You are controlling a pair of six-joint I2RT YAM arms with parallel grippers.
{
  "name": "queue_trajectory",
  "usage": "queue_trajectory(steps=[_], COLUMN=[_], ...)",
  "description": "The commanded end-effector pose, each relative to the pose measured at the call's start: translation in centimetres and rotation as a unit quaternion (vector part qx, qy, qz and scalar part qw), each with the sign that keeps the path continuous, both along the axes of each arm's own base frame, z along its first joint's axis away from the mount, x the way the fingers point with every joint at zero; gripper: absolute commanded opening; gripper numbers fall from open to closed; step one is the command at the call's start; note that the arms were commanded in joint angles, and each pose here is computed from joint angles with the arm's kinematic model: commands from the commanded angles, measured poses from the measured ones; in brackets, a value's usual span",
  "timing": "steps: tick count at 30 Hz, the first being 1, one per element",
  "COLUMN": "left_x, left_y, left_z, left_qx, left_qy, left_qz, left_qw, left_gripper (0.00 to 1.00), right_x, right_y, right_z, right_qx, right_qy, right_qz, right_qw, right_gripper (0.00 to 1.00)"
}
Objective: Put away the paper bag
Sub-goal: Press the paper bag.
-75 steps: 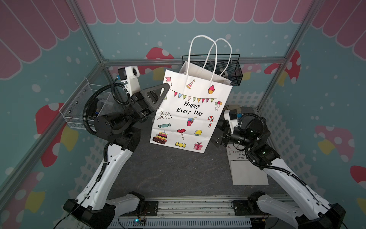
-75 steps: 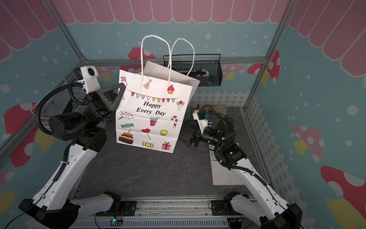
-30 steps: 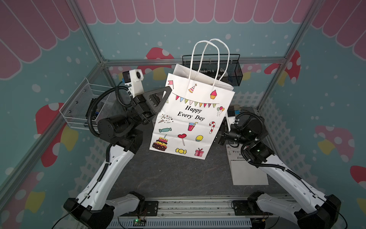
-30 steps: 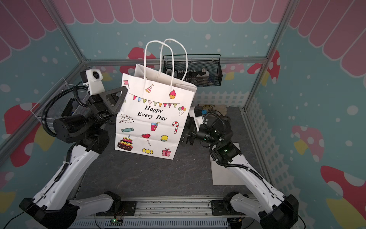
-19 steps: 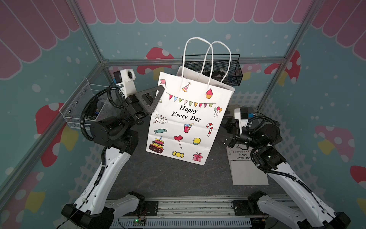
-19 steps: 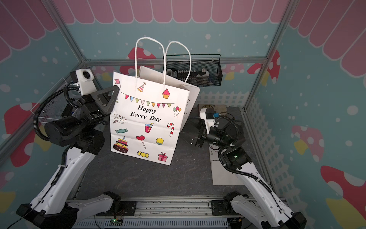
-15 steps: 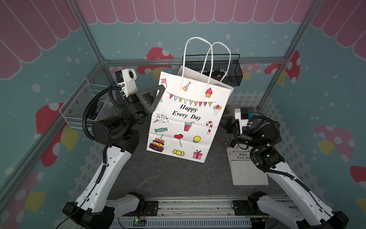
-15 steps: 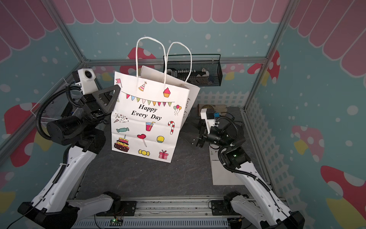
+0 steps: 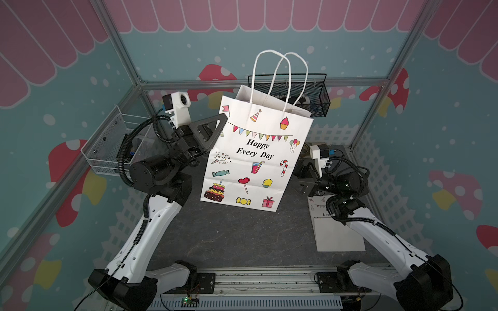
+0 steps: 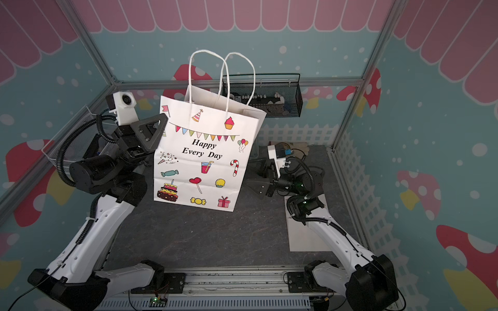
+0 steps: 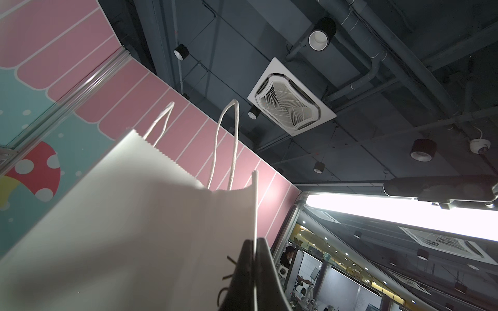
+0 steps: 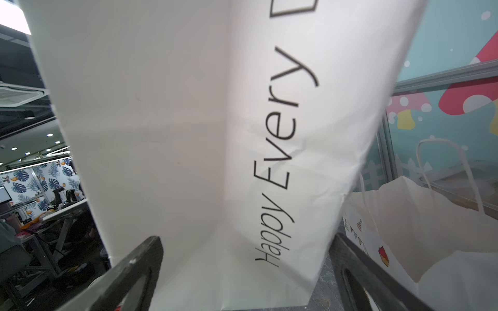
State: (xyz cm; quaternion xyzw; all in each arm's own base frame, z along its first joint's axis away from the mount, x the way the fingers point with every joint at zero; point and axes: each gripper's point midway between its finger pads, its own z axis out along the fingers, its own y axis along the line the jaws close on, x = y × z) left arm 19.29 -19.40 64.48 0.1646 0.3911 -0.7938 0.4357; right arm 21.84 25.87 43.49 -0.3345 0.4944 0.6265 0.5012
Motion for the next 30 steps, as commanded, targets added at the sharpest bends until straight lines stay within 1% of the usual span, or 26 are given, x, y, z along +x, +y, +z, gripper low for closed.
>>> queue_trajectory(steps=[1,4,6,12,14,17,22,27,30], left_x=[-2.5,-2.8,-2.8,-2.2,-1.7,-0.6,1.5,3.3,4.3], left_y=[0.4,0.2,0.2,-0.3,-0.5,-0.9,-1.7,-2.1,-2.0], left_z=[1.4,1.4,1.2,0.4,0.1,-0.7,-2.0,-3.3,-4.2], left_qx=[-0.007,-0.003,-0.004,-0.007,-0.005,-0.001,0.005,0.022,0.031], left_qy=[-0.033,-0.036,-0.035,-0.027,-0.023,-0.013,0.003,0.016,0.026], left_qz=[-0.02,-0.018,-0.019,-0.023,-0.023,-0.023,-0.023,-0.008,0.006], left_qw=[0.999,0.999,0.999,0.999,0.999,1.0,1.0,1.0,0.999], left_gripper=[0.0,0.0,0.0,0.0,0.0,0.0,0.0,0.0,0.0], right_x=[-0.1,1.6,1.8,0.0,-1.0,-1.9,-2.6,-1.8,-1.8], right_y=[-0.3,-0.4,-0.4,-0.3,-0.1,0.1,-0.1,0.1,0.1], right_z=[0.3,-0.6,-0.8,1.3,1.4,1.8,2.2,1.3,1.3], right_qx=[-0.005,-0.027,-0.029,0.018,0.019,0.024,0.028,0.006,0.004], right_qy=[-0.016,-0.005,-0.004,-0.025,-0.035,-0.046,-0.054,-0.046,-0.044], right_qz=[-0.02,-0.069,-0.076,-0.026,0.0,0.017,0.023,-0.002,-0.005], right_qw=[1.0,0.997,0.997,0.999,0.999,0.999,0.998,0.999,0.999], right_gripper=[0.99,0.99,0.99,0.99,0.98,0.93,0.79,0.71,0.65])
